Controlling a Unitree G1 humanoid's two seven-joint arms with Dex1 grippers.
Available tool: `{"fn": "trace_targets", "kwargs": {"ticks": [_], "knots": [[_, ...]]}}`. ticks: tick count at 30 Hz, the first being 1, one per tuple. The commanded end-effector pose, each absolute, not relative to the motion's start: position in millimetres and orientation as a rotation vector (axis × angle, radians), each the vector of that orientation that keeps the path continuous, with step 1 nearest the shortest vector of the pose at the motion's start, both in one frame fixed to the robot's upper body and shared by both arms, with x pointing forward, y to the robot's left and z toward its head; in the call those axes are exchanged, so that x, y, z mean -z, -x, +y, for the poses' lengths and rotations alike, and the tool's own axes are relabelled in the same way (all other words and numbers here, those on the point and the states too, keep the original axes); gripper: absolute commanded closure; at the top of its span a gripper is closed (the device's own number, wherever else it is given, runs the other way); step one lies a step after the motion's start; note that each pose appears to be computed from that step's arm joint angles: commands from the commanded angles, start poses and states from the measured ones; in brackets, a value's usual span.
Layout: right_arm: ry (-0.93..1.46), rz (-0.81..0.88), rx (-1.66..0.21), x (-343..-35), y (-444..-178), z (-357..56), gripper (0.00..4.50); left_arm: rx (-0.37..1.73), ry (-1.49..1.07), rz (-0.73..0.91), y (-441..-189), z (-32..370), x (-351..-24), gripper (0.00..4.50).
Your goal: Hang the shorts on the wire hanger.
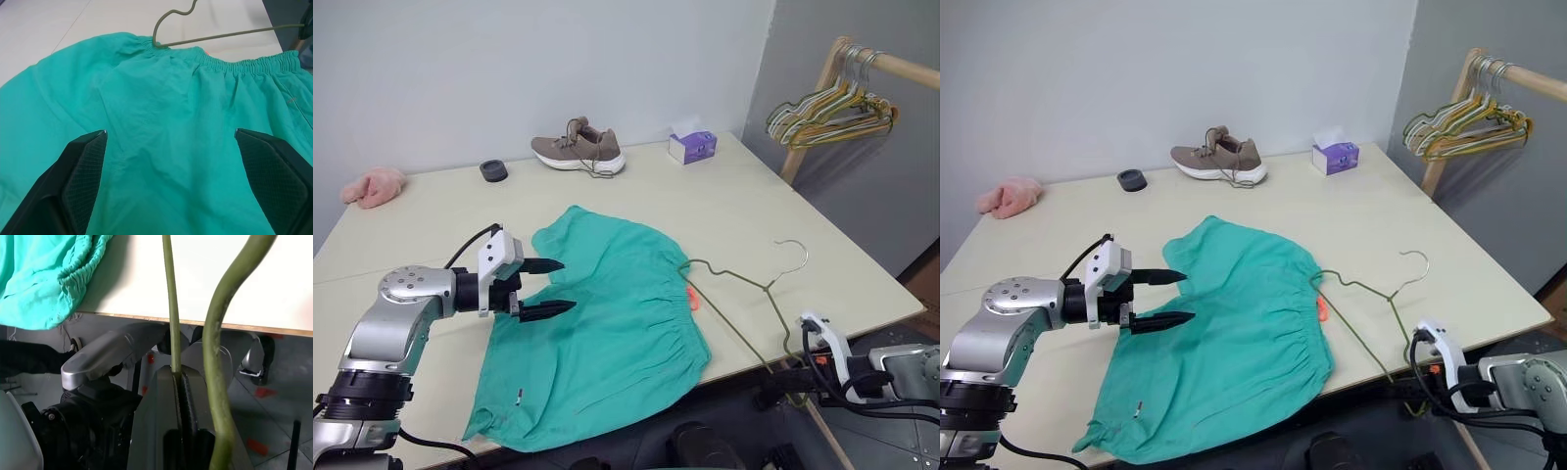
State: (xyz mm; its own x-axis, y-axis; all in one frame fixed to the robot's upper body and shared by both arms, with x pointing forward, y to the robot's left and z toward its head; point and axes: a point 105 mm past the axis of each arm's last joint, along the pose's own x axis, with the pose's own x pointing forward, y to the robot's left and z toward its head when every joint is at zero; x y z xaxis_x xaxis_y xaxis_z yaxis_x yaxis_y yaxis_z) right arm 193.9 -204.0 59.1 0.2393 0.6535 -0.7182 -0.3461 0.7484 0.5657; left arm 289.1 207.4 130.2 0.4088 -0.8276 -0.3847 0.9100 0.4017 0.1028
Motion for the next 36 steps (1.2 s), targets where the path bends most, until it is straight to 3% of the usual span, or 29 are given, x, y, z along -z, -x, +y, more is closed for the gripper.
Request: {"fn": "trace_targets", "kwargs": {"ticks": [1, 17, 26, 36], "knots": [[-0.325, 1.109, -0.672, -65.0, -195.2, -210.6, 4.5, 1.112, -0.343, 0.258, -290.3, 208.5, -138.5, 0.13], [-0.308, 1.135, -0.742, -60.5, -192.2, -193.3, 4.5, 1.12, -0.345, 0.264, -291.0, 206.9, -137.7, 0.13], [-0.223, 1.103, -0.824, -75.3, -196.1, -191.3, 4.5, 1.08, -0.343, 0.248, -294.8, 211.3, -140.9, 0.13], [-0.113, 1.117, -0.81, -57.9, -224.3, -179.2, 4.5, 1.058, -0.338, 0.226, -301.7, 210.2, -144.6, 0.13]]}}
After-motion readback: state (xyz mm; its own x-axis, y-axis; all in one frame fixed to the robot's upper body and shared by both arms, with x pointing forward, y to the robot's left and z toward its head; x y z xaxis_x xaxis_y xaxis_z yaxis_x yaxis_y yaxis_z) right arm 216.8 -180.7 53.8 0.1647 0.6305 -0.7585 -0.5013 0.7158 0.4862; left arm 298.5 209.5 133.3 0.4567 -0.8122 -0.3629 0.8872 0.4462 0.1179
